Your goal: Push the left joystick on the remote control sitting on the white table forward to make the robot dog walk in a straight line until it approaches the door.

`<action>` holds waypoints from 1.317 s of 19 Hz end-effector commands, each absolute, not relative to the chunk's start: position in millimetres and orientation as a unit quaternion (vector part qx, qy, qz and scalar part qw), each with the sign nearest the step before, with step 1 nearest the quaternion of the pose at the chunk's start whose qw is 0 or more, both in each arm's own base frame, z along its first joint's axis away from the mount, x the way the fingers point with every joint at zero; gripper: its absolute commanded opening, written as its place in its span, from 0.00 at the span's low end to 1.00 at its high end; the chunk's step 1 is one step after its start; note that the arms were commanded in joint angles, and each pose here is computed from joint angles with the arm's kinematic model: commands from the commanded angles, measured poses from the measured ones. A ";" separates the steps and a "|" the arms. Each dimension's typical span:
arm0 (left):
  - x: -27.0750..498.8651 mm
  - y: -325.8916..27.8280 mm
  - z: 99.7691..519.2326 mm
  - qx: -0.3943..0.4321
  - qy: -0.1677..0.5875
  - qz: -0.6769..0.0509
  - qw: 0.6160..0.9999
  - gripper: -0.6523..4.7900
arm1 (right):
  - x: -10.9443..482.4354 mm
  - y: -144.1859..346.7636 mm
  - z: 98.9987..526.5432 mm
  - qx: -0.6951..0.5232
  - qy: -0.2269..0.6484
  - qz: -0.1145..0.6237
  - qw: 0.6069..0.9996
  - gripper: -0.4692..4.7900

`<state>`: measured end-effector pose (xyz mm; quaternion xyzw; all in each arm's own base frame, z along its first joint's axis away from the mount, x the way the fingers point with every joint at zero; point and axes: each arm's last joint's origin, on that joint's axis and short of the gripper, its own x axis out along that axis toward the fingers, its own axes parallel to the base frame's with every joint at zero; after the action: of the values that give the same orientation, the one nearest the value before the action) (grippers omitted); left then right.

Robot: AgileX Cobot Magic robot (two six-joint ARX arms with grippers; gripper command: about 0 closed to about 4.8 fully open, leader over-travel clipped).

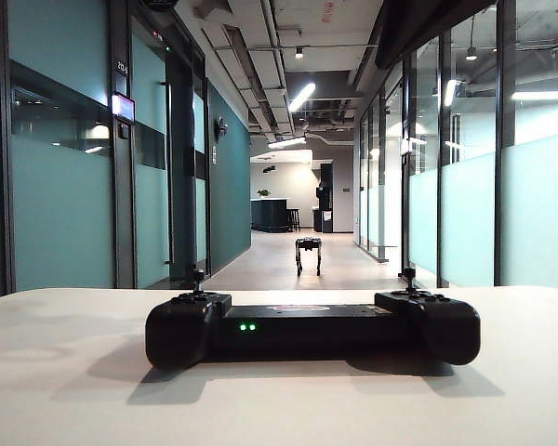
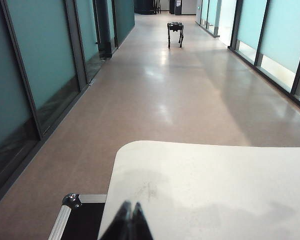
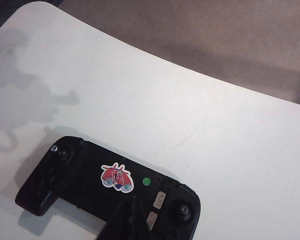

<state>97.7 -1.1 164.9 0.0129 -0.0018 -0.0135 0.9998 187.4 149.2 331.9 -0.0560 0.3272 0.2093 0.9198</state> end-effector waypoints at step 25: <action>97.5 -0.7 167.0 0.013 -0.009 -0.008 1.000 0.11 | 177.3 110.0 300.3 0.007 0.144 0.188 0.972 0.09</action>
<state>97.7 -0.8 164.9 0.0129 -0.0019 -0.0093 0.9999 178.2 113.5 296.2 0.0050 0.1808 0.1899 0.9650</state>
